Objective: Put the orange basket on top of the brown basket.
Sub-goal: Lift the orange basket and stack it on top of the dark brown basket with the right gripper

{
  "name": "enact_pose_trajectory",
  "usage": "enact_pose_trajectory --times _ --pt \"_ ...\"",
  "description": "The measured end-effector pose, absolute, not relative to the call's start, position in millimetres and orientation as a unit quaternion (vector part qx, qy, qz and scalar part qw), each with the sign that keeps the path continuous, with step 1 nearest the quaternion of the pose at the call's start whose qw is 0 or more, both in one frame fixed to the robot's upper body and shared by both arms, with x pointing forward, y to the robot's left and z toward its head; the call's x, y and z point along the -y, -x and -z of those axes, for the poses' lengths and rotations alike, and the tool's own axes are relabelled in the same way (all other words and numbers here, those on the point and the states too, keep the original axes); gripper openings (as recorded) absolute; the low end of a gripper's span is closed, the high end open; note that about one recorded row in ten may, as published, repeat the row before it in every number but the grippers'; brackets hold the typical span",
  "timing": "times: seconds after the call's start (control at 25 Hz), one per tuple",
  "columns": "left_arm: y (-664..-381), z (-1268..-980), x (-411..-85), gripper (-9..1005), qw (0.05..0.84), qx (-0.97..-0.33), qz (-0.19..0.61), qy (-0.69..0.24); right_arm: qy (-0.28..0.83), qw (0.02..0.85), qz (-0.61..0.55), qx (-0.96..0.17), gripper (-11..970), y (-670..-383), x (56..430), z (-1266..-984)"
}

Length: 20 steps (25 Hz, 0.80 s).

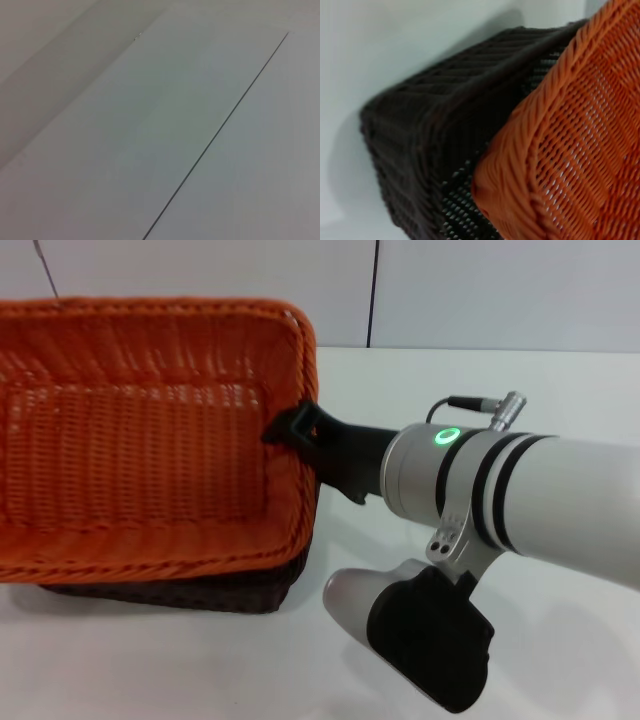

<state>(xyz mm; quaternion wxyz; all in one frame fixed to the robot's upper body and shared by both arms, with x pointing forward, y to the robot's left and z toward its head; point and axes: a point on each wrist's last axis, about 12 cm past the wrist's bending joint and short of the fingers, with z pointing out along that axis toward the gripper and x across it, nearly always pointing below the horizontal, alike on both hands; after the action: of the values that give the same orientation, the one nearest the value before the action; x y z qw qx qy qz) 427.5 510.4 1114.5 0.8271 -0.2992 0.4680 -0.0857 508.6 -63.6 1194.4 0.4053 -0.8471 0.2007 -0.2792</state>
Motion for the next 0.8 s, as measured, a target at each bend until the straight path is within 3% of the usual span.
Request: enact_pose_trajectory --times 0.4,0.8 --pt "-429.8 -1116.0 -510.1 737 0.829 -0.467 0.085 0.296 0.834 0.428 0.29 -0.19 315 -503.9 67.8 -1174.7" --pt "-426.6 -1112.3 -509.7 737 0.826 -0.469 0.085 0.3 0.815 0.45 0.271 -0.244 310 -500.5 73.7 -1175.7"
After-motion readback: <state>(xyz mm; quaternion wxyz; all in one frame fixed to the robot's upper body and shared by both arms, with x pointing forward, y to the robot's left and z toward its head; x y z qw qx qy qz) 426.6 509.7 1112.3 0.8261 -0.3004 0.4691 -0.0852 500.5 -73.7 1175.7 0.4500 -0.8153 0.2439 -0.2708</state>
